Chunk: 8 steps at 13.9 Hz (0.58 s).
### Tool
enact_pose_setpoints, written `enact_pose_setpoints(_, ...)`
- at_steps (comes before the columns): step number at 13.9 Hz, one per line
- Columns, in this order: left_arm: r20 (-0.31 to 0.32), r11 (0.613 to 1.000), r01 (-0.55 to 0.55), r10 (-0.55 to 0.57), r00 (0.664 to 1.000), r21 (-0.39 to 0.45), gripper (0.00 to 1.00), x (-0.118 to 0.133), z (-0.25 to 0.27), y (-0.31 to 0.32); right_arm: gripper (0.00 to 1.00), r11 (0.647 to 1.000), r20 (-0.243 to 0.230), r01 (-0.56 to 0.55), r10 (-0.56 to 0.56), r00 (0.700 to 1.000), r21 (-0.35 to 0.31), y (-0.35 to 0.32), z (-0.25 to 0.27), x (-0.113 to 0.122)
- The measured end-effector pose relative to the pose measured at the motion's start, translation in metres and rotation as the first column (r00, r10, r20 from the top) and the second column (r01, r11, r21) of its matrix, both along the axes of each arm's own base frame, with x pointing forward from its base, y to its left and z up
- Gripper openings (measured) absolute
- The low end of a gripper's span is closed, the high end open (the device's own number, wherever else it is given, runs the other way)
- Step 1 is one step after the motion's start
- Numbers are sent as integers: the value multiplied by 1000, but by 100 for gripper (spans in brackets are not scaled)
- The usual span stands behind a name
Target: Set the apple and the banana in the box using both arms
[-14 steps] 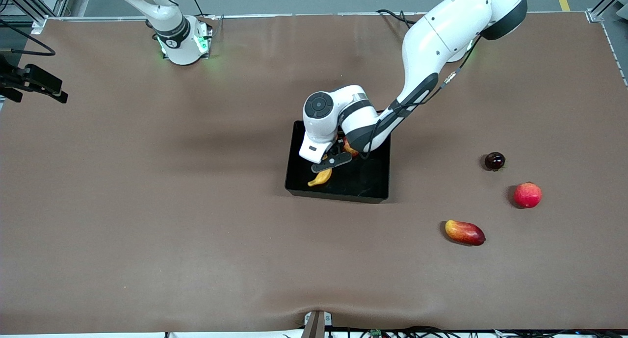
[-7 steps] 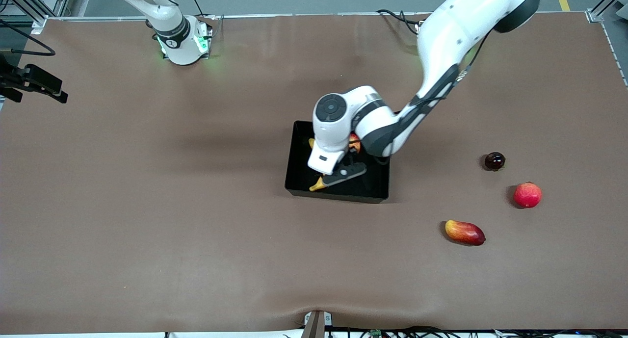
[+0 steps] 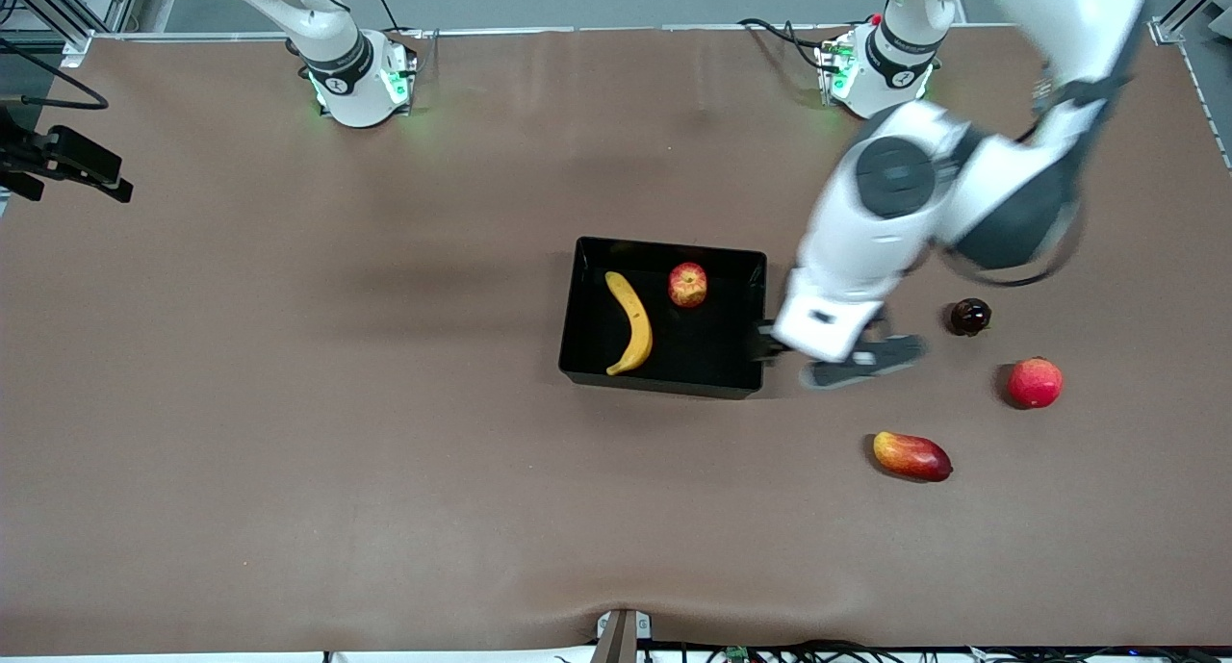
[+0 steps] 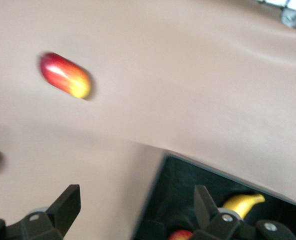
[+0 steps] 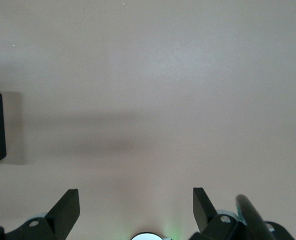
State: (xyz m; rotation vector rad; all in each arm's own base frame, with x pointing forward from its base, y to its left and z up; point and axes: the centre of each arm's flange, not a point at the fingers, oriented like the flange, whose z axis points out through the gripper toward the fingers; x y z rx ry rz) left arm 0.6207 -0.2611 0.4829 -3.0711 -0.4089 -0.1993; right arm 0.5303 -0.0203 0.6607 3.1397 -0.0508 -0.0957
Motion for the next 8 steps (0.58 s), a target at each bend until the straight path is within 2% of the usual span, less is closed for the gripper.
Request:
enact_pose_setpoints(3, 20, 998, 36, -37, 999, 46, 100, 8, 34, 61, 100, 1000, 0, -1, 1, 1000, 0, 0, 0, 0)
enact_pose_setpoints(5, 25, 998, 47, -48, 999, 33, 100, 11, 52, 95, 100, 1000, 0, -2, 2, 1000, 0, 1, 0, 0)
enact_pose_setpoints(8, 14, 996, 73, -74, 997, 53, 100, 5, 76, 130, 100, 1000, 1, -2, 2, 1000, 0, 1, 0, 0)
